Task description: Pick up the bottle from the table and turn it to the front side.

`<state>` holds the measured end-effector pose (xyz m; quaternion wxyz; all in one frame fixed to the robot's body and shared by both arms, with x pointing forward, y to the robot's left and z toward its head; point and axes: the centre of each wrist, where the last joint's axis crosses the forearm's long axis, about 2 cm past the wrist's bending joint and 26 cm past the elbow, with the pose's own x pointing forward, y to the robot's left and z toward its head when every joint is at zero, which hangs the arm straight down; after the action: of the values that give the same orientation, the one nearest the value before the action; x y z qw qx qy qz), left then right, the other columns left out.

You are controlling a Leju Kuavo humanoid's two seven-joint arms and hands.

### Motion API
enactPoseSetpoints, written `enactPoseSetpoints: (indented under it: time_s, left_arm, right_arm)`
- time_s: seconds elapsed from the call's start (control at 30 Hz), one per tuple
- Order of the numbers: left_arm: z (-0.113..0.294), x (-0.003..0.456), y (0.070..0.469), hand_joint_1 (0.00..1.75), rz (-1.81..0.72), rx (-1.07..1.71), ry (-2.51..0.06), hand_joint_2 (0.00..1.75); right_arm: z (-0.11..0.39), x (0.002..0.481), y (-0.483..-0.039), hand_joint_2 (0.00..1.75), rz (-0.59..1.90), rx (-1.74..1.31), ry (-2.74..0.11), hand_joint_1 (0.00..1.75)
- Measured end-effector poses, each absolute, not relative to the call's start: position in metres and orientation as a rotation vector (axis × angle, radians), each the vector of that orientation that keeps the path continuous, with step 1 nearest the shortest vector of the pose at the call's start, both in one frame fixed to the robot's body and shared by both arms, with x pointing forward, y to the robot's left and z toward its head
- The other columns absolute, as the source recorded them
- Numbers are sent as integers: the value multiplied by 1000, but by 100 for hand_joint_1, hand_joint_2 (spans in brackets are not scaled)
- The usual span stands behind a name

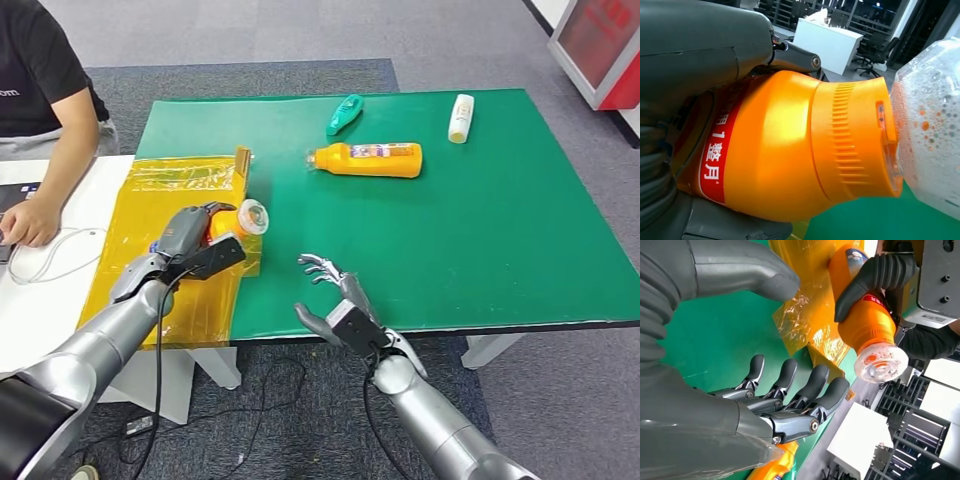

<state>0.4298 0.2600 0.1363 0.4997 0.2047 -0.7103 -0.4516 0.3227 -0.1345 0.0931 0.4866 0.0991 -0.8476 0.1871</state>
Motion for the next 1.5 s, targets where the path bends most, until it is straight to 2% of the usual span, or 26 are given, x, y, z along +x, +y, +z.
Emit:
enactPoseSetpoints:
  time_s: [0.53,1.03,1.5]
  left_arm:
    - [128,425,260,175,-1073,530,-1803,175]
    - [119,420,265,175,-1305,609,-1749,175]
    - [118,420,280,175,-1232,734,-1699,175]
  right_arm:
    - [92,321,-124,175,449,260,-2048,175]
    - [92,318,-115,175,465,304,-2033,175]
    - [90,317,-115,175,455,301,-2025,175]
